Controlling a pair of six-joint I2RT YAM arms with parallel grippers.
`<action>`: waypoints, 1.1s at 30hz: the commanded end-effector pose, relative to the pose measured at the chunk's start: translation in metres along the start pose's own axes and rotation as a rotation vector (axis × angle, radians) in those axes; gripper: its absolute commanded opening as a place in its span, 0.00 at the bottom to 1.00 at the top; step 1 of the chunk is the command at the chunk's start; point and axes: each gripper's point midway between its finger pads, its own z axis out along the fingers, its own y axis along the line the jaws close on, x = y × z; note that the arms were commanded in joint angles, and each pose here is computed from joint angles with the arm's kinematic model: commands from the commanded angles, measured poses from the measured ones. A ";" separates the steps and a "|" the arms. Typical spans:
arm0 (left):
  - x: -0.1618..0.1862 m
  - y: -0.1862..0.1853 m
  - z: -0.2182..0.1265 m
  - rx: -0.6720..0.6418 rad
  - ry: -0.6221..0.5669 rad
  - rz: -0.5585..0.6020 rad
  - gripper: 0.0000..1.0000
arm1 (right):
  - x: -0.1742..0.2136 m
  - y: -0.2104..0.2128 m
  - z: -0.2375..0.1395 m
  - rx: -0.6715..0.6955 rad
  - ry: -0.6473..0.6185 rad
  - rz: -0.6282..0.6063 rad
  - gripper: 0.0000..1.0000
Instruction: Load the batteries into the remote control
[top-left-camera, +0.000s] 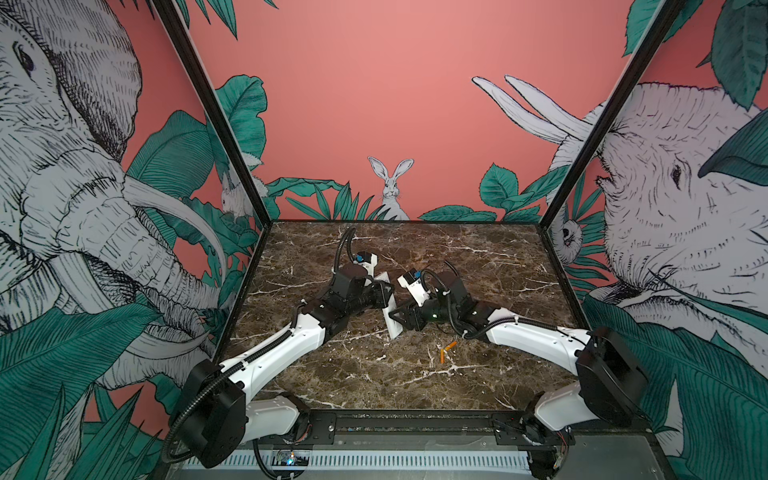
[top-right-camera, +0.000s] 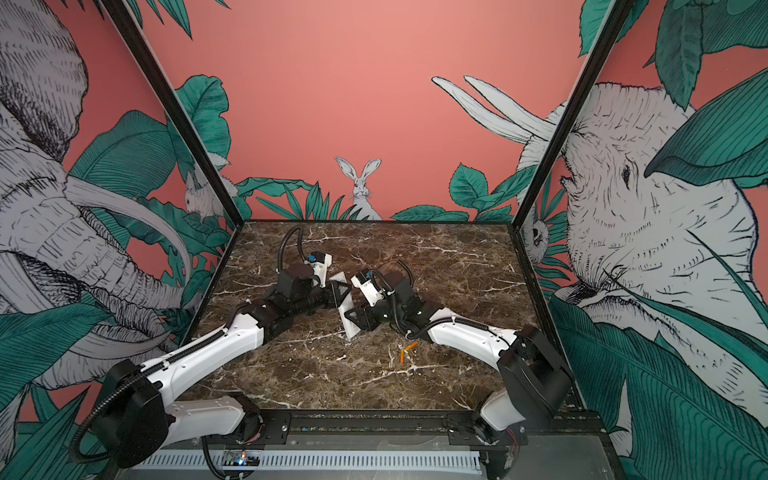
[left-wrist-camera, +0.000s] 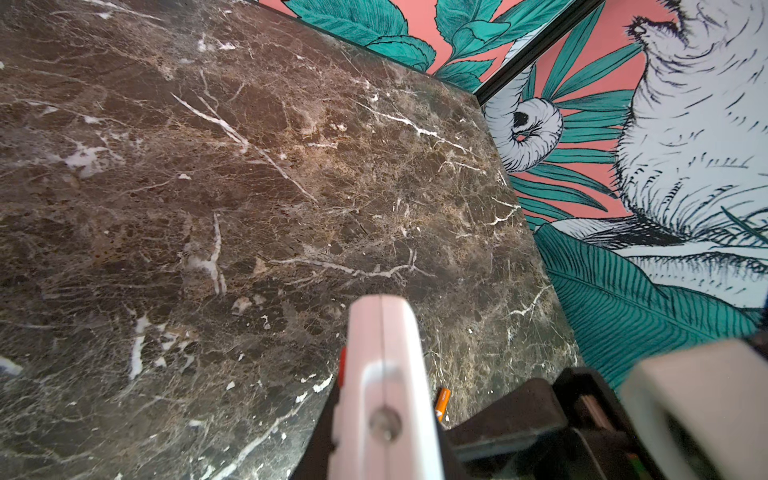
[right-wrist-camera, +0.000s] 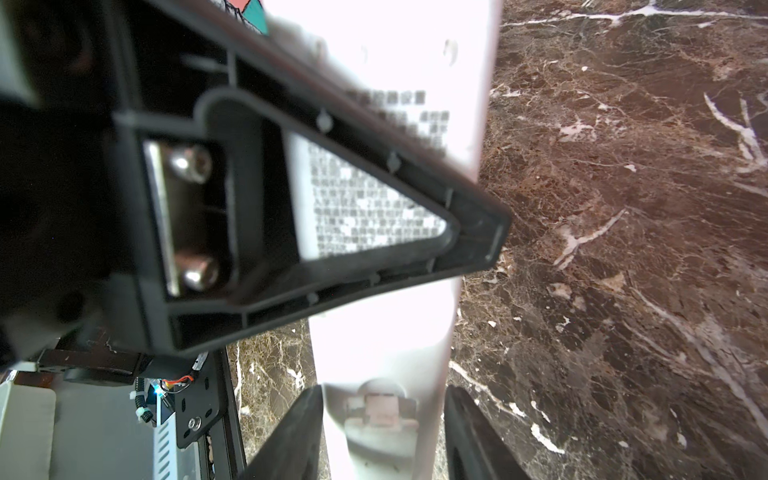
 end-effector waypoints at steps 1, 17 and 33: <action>-0.005 -0.004 -0.001 0.016 -0.028 -0.003 0.00 | -0.010 0.005 0.002 -0.032 -0.030 -0.018 0.48; -0.006 -0.004 -0.001 0.014 -0.033 -0.008 0.00 | -0.007 0.005 0.004 -0.035 -0.014 -0.028 0.38; -0.003 0.004 0.003 -0.025 -0.026 -0.007 0.00 | -0.006 0.005 0.003 -0.037 -0.016 -0.031 0.32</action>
